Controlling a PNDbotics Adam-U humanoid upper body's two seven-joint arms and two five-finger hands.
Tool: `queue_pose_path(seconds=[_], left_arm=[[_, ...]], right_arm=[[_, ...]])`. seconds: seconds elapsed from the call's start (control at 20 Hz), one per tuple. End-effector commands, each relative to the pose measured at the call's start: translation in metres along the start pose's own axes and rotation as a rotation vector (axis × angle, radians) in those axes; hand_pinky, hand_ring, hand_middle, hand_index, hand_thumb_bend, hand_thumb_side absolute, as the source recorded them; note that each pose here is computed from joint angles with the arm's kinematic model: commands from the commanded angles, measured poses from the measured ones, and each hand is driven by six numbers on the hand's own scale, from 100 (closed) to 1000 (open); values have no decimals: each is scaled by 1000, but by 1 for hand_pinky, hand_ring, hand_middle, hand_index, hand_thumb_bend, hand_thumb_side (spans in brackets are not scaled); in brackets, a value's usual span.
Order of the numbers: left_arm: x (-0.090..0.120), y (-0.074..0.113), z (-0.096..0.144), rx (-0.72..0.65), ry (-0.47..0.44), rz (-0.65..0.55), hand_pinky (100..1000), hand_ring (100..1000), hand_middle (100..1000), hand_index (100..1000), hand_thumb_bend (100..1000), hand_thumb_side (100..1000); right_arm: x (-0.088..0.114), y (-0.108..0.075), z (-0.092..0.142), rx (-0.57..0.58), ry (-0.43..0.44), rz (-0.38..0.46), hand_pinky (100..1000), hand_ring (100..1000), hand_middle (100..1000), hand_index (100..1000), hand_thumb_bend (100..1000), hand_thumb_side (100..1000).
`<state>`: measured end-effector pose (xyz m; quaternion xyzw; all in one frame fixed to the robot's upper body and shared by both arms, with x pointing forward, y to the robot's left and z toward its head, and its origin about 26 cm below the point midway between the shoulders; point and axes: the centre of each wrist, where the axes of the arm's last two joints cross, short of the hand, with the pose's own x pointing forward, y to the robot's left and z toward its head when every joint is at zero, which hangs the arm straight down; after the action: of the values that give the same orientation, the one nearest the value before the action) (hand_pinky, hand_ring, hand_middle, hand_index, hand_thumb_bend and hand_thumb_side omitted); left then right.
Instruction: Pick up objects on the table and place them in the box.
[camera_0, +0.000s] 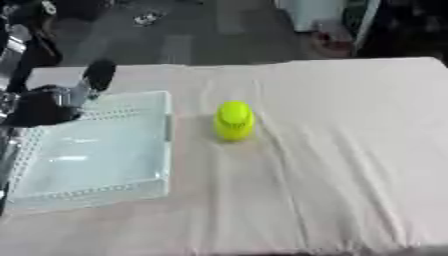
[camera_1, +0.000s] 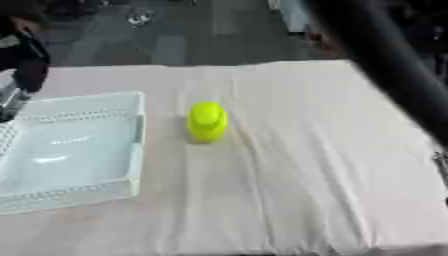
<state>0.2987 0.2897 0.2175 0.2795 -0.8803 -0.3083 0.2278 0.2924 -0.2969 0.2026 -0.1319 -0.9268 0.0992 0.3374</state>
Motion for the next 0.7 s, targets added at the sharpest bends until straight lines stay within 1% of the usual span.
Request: queue_pose_path(seconds=[0.05, 0.55, 0.7], left_arm=[[2, 9, -4, 14, -15, -21, 766, 683, 847, 802, 302, 771], [2, 9, -4, 13, -11, -21, 766, 683, 848, 802, 300, 773], [2, 9, -4, 14, -9, -22, 766, 683, 848, 803, 300, 773]], right_arm=[[5, -4, -4, -5, -24, 18, 348, 505, 641, 732, 100, 1000], [5, -3, -4, 7, -17, 24, 347, 505, 646, 736, 100, 1000], [5, -5, -4, 16, -20, 57, 356, 513, 655, 738, 100, 1000]])
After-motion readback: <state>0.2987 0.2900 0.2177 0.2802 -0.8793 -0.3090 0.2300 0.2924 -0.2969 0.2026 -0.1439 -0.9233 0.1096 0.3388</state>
